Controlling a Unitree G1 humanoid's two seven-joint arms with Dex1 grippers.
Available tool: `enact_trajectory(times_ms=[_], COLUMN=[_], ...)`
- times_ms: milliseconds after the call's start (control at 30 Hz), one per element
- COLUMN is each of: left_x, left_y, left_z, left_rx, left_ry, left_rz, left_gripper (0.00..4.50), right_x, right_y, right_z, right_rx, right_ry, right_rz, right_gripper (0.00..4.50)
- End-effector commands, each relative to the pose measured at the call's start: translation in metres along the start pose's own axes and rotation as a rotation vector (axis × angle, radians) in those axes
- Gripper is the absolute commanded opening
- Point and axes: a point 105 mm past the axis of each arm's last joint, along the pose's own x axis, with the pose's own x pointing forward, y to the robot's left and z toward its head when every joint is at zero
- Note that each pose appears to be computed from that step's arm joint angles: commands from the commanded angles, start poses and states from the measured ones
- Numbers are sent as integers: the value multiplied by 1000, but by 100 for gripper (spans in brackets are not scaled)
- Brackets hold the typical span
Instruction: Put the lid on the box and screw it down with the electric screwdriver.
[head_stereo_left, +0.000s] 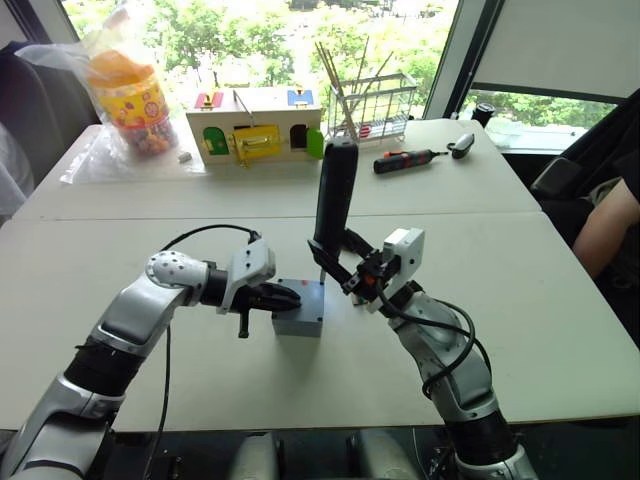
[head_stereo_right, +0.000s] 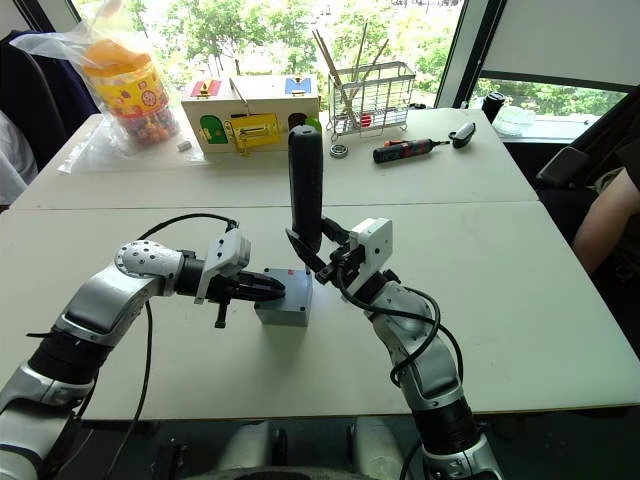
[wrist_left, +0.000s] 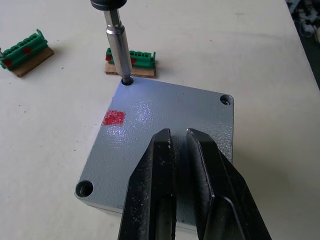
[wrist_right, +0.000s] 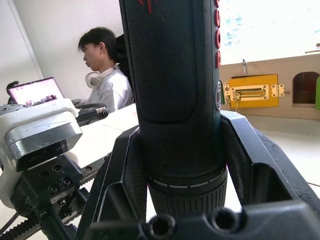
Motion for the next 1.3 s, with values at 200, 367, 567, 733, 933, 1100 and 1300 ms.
enact_trajectory(times_ms=[200,367,567,733,933,1100,1300], left_x=[8,7,7,7,-10,-17,-5], left_y=[-5,-5,-5,5,27,33,-3], left_z=[-25,-25,-25,-1,52,88,76], left_rx=[-75,-76,-68,-74,-115,-19,11], left_ry=[68,60,54,-51,-277,-397,-296], left_rz=[-8,-10,-16,35,139,229,45], left_gripper=[45,45,45,45,45,45,45], right_x=[-18,-8,0,7,7,-31,-113], right_y=[-12,-21,-21,-45,-98,-154,-186], right_z=[-50,-17,50,125,163,134,71], right_rx=[38,2,-30,-73,-2,38,282], right_ry=[235,155,40,-70,39,410,899], right_rz=[-48,-61,-1,-27,-193,-361,-489], right_gripper=[168,168,168,168,168,168,168])
